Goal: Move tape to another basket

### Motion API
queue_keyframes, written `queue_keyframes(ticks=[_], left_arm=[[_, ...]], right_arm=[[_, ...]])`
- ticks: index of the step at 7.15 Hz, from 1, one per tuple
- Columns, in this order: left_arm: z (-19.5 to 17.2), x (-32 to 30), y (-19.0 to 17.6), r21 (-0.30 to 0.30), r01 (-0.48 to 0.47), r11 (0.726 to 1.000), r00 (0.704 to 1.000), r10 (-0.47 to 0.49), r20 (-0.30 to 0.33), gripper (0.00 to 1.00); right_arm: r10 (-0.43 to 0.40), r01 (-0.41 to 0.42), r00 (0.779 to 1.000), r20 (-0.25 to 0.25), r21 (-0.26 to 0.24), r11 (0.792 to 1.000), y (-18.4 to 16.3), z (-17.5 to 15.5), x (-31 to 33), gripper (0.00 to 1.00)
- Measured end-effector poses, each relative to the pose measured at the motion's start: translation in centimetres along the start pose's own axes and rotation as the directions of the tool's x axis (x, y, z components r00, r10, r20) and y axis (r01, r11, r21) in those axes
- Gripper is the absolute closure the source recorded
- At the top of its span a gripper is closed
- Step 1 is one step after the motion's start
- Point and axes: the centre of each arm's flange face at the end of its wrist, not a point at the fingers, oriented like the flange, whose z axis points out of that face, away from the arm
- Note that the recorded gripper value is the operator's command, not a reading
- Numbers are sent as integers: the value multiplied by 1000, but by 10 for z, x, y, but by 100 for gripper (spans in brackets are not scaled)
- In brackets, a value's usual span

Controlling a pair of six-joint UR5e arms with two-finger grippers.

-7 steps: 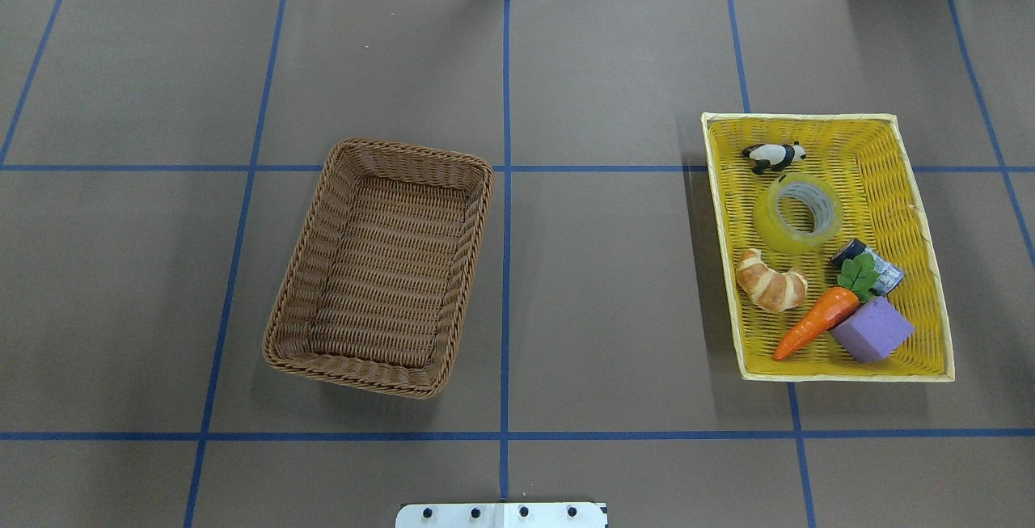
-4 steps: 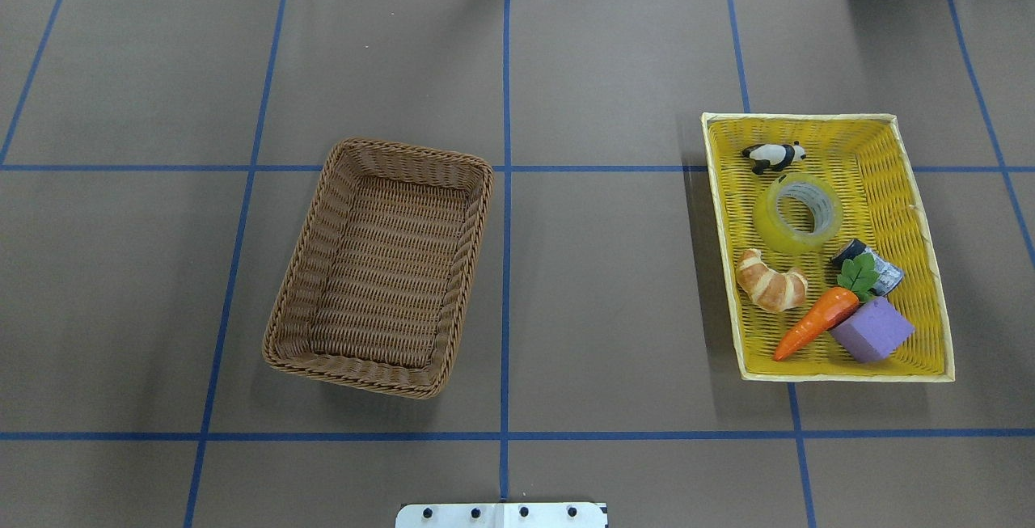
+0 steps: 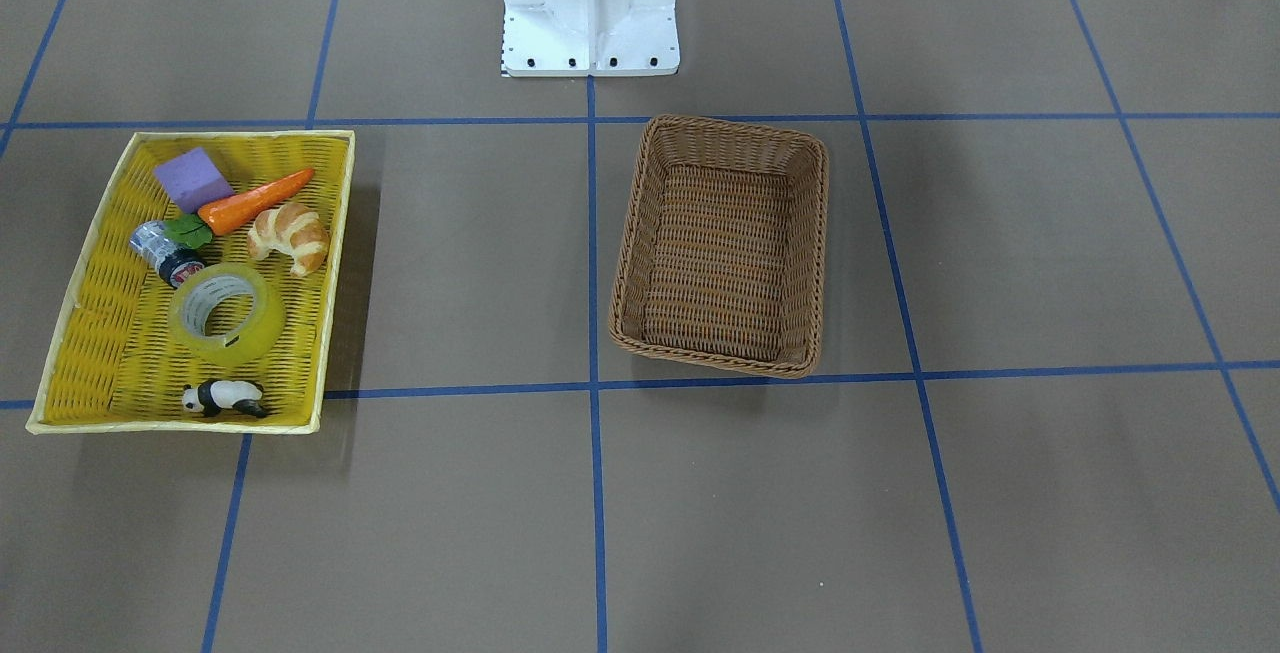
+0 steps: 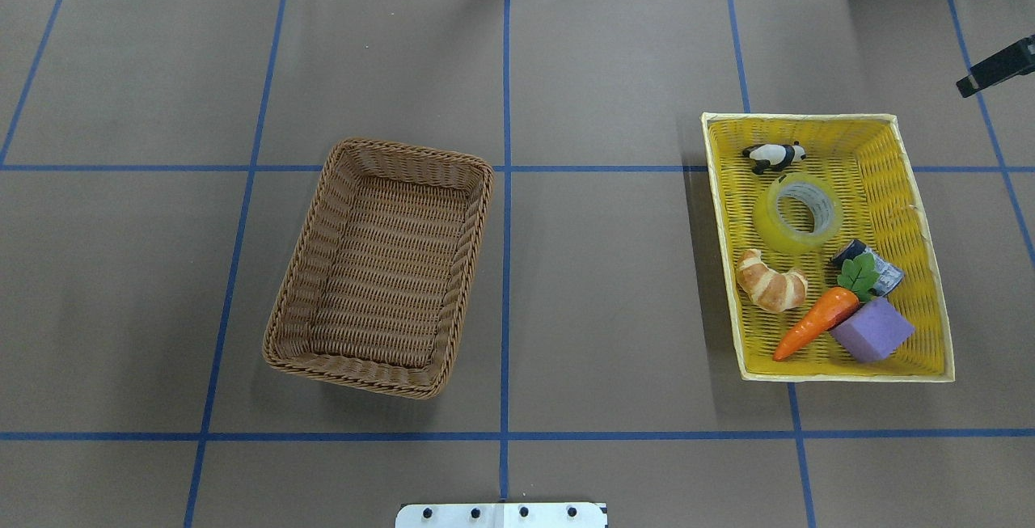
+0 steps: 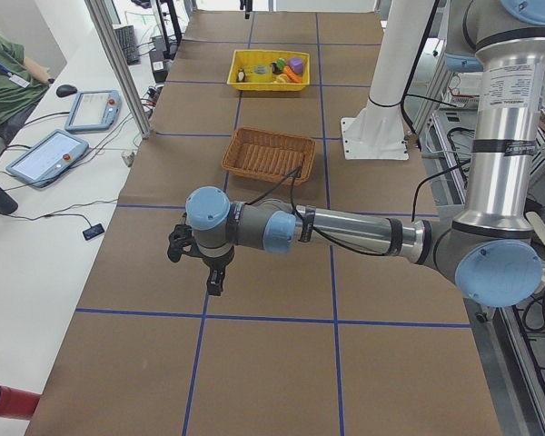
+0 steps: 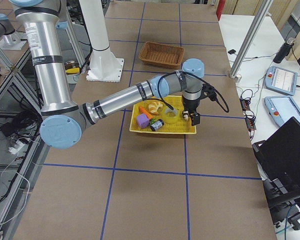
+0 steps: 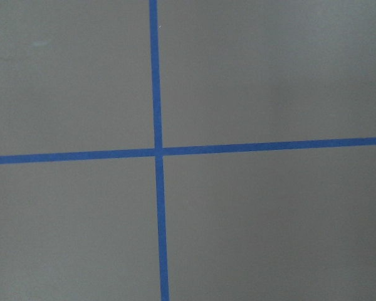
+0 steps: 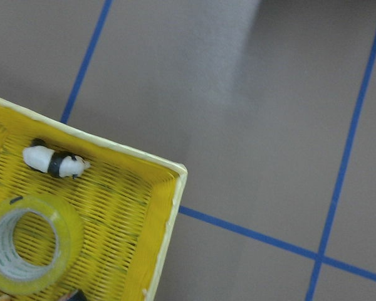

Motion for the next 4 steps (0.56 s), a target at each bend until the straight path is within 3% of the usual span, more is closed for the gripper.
queue_keyframes(ticks=[2, 4], left_arm=[[-5, 6, -12, 12, -15, 1000, 1000, 15, 2, 2], [-7, 9, -16, 17, -20, 1000, 1000, 20, 3, 2]], right_arm=[[21, -21, 998, 60, 3, 1000, -4, 36, -48, 0], [17, -13, 995, 96, -44, 999, 3, 67, -72, 0]])
